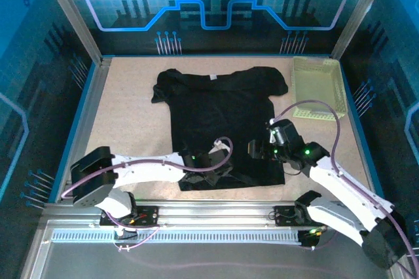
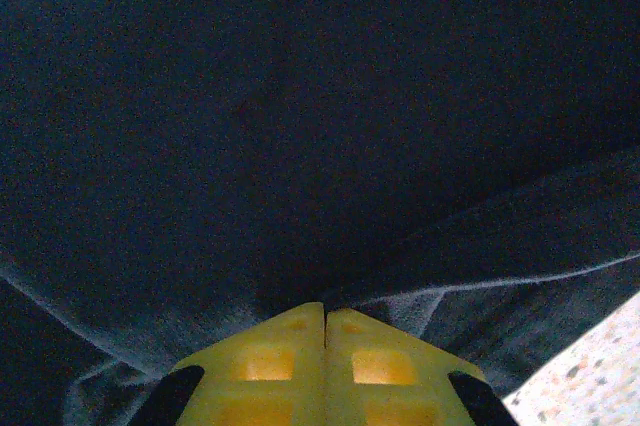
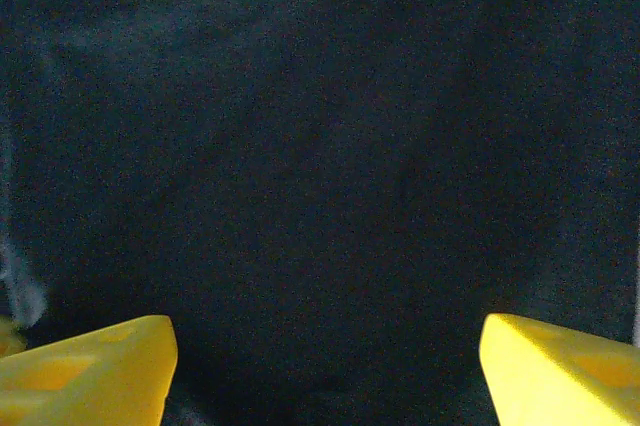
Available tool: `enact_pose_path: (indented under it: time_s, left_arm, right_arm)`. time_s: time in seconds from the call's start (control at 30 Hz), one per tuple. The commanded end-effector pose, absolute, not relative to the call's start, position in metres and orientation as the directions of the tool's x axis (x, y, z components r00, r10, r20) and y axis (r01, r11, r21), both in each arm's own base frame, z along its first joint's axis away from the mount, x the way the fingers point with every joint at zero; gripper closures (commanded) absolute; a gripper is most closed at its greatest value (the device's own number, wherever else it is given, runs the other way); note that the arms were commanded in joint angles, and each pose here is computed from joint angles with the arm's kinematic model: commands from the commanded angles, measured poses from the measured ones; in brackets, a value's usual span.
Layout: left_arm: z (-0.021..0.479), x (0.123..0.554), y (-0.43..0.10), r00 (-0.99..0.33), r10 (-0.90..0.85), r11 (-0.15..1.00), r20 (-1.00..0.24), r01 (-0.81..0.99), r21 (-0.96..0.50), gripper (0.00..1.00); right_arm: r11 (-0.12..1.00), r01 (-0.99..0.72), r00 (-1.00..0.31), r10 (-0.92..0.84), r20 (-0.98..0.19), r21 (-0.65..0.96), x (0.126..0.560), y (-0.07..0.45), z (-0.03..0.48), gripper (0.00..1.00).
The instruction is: Fold the inside-out t-shirt
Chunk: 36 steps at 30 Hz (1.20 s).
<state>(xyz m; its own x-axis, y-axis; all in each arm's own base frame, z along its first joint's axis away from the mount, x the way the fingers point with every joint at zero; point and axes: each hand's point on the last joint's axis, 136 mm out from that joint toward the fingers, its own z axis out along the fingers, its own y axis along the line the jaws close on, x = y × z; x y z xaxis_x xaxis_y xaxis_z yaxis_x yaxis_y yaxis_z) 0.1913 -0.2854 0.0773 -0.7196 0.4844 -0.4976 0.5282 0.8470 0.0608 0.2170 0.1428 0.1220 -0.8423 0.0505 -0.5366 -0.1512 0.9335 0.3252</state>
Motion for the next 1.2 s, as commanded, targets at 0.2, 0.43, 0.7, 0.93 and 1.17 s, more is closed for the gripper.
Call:
enact_pose_path:
  time_s: [0.2, 0.43, 0.7, 0.93, 1.17]
  left_arm:
    - [0.116, 0.215, -0.295, -0.753, 0.323, 0.862, -0.573, 0.484, -0.149, 1.00]
    - [0.134, 0.227, -0.297, -0.740, 0.290, 0.861, -0.607, 0.478, -0.172, 1.00]
    - [0.164, 0.248, -0.298, -0.720, 0.218, 0.854, -0.659, 0.468, -0.229, 1.00]
    - [0.186, 0.258, -0.306, -0.689, 0.220, 0.835, -0.690, 0.499, -0.232, 1.00]
    - [0.203, 0.263, -0.305, -0.663, 0.210, 0.829, -0.719, 0.511, -0.228, 1.00]
  right_arm:
    - [0.767, -0.535, -0.652, -0.106, -0.751, 0.355, 0.178, 0.226, 0.144, 0.20]
    - [0.634, -0.711, -0.535, -0.205, -0.820, 0.305, 0.139, 0.280, 0.132, 0.21]
    - [0.576, -0.760, -0.525, -0.270, -0.807, 0.301, 0.118, 0.298, 0.112, 0.25]
    - [0.584, -0.767, -0.512, -0.304, -0.804, 0.267, 0.123, 0.308, 0.097, 0.31]
    - [0.646, -0.715, -0.556, -0.292, -0.779, 0.268, 0.149, 0.308, 0.076, 0.33]
